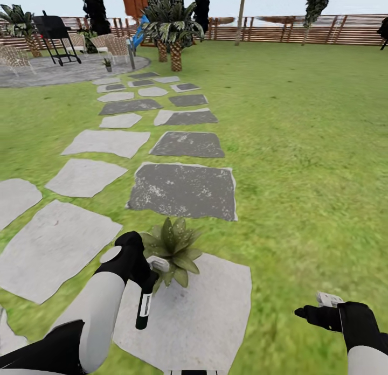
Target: Pick up the pesticide atomizer in the garden and spray insectifuge to fully cover both potted plants in the garden.
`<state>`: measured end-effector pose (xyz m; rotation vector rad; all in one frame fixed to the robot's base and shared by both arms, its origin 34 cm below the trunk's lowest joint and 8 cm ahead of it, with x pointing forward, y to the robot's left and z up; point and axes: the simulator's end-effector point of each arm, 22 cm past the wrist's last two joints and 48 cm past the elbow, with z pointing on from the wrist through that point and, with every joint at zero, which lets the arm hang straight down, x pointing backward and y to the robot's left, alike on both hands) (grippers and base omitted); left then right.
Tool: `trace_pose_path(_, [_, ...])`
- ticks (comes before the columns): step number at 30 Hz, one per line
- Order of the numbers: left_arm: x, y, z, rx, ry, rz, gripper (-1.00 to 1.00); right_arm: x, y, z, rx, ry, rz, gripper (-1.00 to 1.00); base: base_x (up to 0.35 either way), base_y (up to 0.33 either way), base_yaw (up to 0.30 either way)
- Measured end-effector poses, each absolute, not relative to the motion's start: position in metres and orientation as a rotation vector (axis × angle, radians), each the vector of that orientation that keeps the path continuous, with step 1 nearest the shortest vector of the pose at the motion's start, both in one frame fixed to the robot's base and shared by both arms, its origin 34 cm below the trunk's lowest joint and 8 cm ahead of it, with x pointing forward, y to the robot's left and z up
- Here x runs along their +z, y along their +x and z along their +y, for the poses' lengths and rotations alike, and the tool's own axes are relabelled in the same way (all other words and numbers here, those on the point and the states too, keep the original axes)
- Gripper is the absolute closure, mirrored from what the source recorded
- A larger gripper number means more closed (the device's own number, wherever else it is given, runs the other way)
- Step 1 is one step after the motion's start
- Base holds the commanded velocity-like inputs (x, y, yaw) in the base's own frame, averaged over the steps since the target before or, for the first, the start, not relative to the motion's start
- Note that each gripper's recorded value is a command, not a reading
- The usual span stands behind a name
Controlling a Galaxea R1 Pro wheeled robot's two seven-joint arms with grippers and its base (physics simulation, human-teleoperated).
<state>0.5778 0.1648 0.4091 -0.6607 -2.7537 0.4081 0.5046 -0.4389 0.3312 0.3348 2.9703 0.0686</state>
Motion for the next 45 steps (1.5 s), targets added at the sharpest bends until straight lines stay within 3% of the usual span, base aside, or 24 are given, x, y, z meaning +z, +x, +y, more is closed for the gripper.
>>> trace_pose_path(11, [0.4078, 0.5752, 0.1646, 0.411, -0.659, -2.750, 1.00, 0.3311, 0.5046, -0.4383, 0.069, 0.332, 2.972, -1.00, 0.000, -0.042, 0.249])
trace_pose_path(22, [0.4078, 0.5752, 0.1643, 0.411, -0.659, -2.749, 1.00, 0.3316, 0.5049, -0.4391, 0.068, 0.334, 2.970, -1.00, 0.000, -0.172, 0.031])
trace_pose_path(36, [0.4084, 0.5763, 0.1644, 0.408, -0.662, -2.752, 1.00, 0.3314, 0.5048, -0.4390, 0.067, 0.332, 2.970, -1.00, 0.003, -0.011, 0.223])
trace_pose_path(45, [0.4087, 0.5763, 0.1641, 0.410, -0.663, -2.753, 1.00, 0.3315, 0.5045, -0.4386, 0.068, 0.333, 2.971, -1.00, 0.185, -0.224, 0.025])
